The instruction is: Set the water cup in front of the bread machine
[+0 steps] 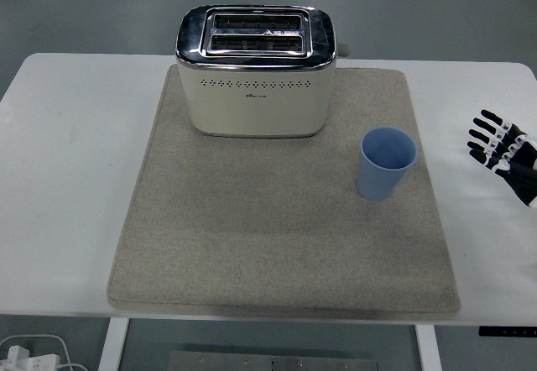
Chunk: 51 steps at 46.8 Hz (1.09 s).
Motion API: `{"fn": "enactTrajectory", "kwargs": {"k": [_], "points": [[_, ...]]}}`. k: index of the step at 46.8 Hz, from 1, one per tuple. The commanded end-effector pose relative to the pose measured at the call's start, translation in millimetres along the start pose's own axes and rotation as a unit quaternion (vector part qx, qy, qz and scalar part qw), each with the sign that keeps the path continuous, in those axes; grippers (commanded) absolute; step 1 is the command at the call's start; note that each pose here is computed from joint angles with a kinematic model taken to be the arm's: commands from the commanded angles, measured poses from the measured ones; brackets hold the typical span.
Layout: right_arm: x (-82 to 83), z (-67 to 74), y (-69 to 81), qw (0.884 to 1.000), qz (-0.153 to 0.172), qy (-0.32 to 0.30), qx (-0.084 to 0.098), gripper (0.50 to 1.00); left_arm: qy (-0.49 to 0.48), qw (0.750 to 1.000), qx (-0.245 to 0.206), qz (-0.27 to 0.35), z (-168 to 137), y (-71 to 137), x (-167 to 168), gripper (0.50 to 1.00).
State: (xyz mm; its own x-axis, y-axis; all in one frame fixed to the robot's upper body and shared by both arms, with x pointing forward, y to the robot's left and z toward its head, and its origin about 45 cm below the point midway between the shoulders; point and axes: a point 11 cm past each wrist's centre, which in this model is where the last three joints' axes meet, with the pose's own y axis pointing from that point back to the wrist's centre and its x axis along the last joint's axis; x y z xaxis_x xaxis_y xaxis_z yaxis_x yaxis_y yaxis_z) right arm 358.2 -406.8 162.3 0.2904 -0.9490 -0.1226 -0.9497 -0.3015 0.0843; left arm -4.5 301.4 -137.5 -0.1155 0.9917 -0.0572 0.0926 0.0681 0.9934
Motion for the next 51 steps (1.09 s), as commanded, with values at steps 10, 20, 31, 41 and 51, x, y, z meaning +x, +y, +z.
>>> {"fn": "enactTrajectory", "kwargs": {"k": [10,20,31,41,51], "points": [[-11.5,7.9,10.8,1.000,-0.008,0.020,-0.015,0.926,0.000,1.000,0.000,0.000,-0.1,0.0,0.0,1.000],[-40.6,11.8,5.1,0.997,-0.016,0.078,-0.012,0.924,-0.001,1.000,0.001,0.000,-0.3,0.0,0.0,1.000],[-55.3,8.8,2.4,0.997,-0.023,0.077,-0.002,0.924,0.001,1.000,0.000,0.000,-0.1,0.0,0.0,1.000],[-70.0,11.5,6.1,0.997,-0.029,0.069,0.001,0.926,-0.001,1.000,0.000,0.000,-0.1,0.0,0.0,1.000],[-80.7,8.8,7.0,0.997,-0.033,0.064,0.007,0.926,-0.001,1.000,0.001,0.000,-0.3,0.0,0.0,1.000]]}}
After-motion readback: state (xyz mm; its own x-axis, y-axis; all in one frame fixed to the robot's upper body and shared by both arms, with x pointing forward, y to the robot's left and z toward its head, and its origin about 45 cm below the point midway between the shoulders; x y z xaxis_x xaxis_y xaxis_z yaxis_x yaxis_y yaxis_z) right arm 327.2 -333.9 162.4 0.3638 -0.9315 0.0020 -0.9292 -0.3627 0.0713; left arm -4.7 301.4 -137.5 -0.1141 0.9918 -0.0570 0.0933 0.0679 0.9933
